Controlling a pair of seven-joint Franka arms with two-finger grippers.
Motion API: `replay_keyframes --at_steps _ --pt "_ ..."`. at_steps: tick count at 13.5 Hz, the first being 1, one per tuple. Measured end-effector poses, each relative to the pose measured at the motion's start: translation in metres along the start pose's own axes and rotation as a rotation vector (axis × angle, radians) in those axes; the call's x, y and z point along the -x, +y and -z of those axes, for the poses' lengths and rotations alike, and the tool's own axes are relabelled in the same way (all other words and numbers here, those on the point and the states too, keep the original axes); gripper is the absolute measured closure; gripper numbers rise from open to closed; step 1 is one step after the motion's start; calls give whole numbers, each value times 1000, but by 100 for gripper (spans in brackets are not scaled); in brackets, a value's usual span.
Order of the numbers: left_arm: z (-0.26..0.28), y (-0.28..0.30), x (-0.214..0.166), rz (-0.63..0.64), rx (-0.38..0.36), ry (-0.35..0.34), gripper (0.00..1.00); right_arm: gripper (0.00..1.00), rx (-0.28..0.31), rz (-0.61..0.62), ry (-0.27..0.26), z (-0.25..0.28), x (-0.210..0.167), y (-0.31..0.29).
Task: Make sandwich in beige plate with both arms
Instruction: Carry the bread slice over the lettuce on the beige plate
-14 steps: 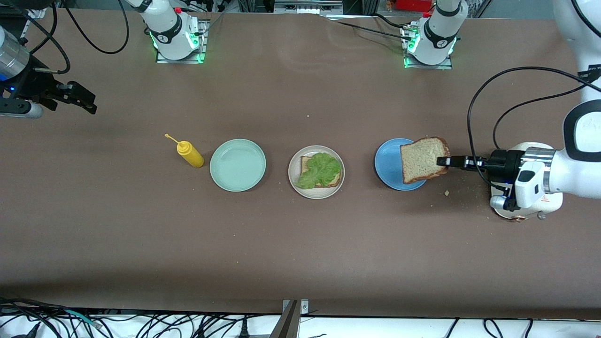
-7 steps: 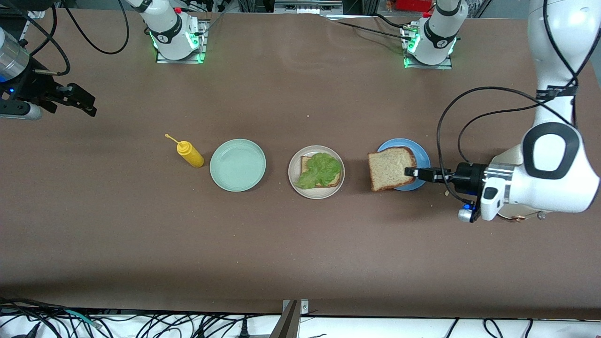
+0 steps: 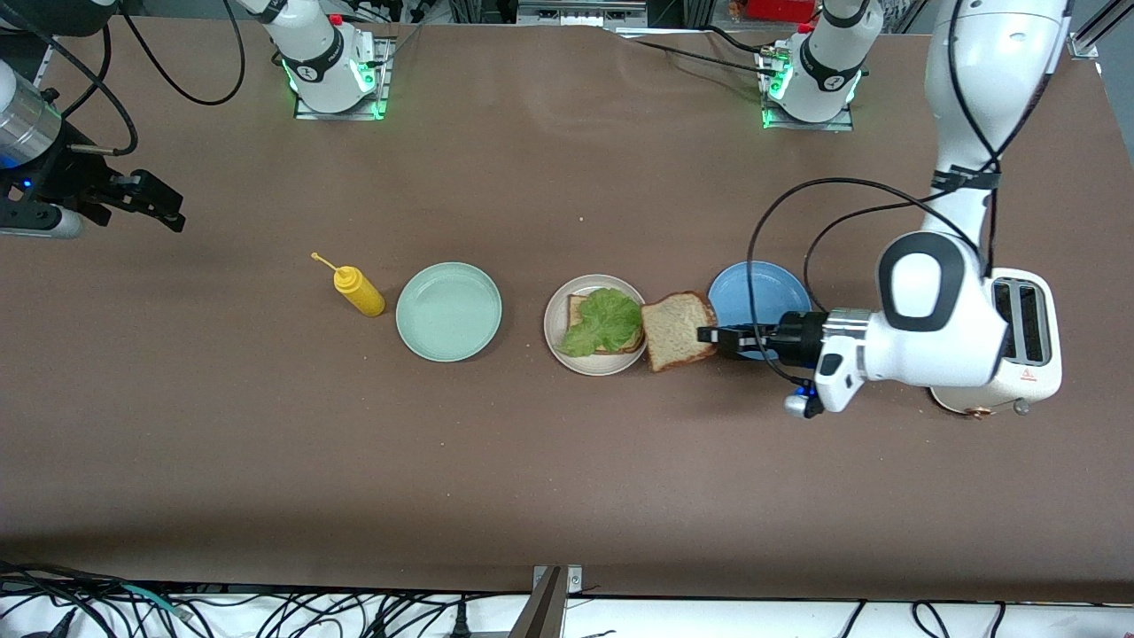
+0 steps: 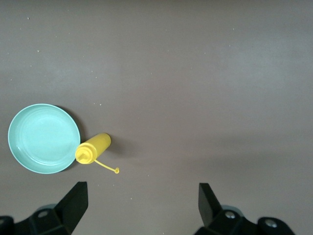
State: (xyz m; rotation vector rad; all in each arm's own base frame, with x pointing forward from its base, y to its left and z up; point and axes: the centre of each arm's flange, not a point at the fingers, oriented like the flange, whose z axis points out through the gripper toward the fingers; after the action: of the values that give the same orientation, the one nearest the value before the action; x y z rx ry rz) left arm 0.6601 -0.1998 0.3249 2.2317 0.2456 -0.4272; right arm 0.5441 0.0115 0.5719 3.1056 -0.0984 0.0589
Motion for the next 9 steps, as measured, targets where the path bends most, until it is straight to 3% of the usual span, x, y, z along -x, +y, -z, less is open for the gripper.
replay_keyframes --at_steps 9 --pt "-90 39 40 -33 -35 43 92 0 -1 -1 17 -1 -9 -1"
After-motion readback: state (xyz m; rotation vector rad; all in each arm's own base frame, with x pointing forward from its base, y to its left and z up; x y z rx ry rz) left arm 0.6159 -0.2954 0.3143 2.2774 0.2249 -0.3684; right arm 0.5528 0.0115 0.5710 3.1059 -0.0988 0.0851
